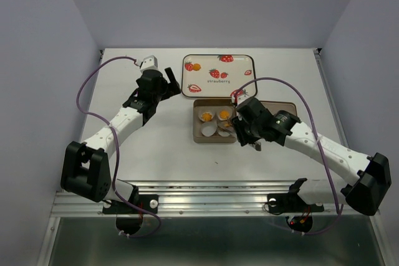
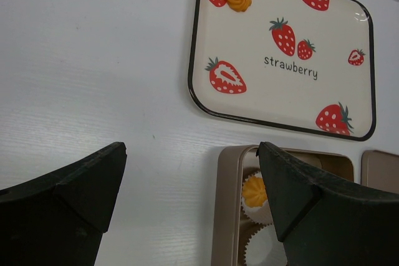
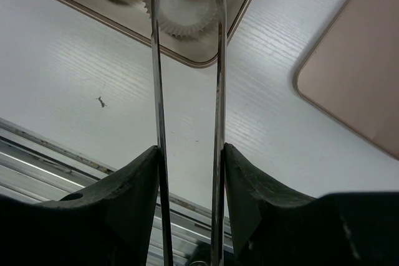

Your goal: Pack the cookies

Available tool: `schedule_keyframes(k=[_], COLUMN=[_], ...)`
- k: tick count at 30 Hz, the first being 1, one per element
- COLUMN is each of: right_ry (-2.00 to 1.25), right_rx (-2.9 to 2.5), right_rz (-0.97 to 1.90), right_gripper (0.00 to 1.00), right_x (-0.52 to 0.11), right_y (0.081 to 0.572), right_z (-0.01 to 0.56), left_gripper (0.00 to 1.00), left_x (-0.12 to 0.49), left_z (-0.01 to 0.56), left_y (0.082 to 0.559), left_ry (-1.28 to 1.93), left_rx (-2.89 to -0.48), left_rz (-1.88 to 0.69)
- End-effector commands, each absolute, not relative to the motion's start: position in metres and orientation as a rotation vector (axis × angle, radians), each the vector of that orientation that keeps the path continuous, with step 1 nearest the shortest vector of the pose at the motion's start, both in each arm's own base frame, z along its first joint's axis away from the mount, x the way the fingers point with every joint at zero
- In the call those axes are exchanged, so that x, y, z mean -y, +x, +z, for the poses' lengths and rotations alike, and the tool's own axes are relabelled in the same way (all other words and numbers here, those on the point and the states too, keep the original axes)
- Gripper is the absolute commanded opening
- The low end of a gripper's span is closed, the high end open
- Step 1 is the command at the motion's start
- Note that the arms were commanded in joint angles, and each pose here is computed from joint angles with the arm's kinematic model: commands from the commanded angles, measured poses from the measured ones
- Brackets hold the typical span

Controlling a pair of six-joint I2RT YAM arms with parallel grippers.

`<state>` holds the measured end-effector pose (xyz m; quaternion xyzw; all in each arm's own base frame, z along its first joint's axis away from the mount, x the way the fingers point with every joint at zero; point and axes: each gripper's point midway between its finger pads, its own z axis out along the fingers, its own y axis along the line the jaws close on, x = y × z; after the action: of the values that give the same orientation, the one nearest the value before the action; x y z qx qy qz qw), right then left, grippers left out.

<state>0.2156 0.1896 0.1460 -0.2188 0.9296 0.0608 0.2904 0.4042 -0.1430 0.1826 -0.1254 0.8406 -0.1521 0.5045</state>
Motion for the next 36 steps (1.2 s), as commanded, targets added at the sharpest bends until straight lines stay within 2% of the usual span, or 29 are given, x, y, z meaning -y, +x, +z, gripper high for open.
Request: schedule_keyframes(k=[1,10,16,20,23,29,33,35,36], right_ry=[-0.552,-0.549,-0.561,-0.556,-0.513,-0.433,-0.330,-0.382,-0.415], right_rx=[-2.408,-2.388,-2.331,-2.264,-2.211,-2.061,-1.984,-1.910,-1.959], right_rz=[0.219,0.173,0.211,0.260,0.238,0.210,0.305,0.356,0.331], right_gripper=[0.51,0.56,0.54,0.48,0.47,0.47,0.46,0.45,0.46], right_x=[-0.195,-0.189,-0.194,-0.202,-0.202,-0.226,-0.238,-0.250,-0.262], right_y=[0.217,0.222,0.227,0.232,0.244,0.295,0.361,0.394,0.412], right_z=[0.174,0.181,0.195,0.211,0.221,0.248,0.267,0.292,0.267], left_gripper=[0.99,0.99,0.99,0.99,0.99,0.99,0.99,0.99,0.99], left_x=[0.148,0.146,0.146,0.148,0.147,0.145,0.142,0.139,0.137], left_z=[0.215,0.216,0.218,0.221,0.223,0.223,0.223,0.222,0.228], left_y=[0.415,0.413,0.413,0.413,0.413,0.413,0.413,0.413,0.415], left_ry=[-0.287,-0.305,-0.308,-0.304,-0.307,-0.320,-0.329,-0.330,-0.328], left_rx=[-1.940,-1.933,-1.929,-1.924,-1.921,-1.919,-1.916,-1.929,-1.922], left_rz=[-0.392,-0.391,-0.392,-0.396,-0.395,-0.391,-0.376,-0.350,-0.341])
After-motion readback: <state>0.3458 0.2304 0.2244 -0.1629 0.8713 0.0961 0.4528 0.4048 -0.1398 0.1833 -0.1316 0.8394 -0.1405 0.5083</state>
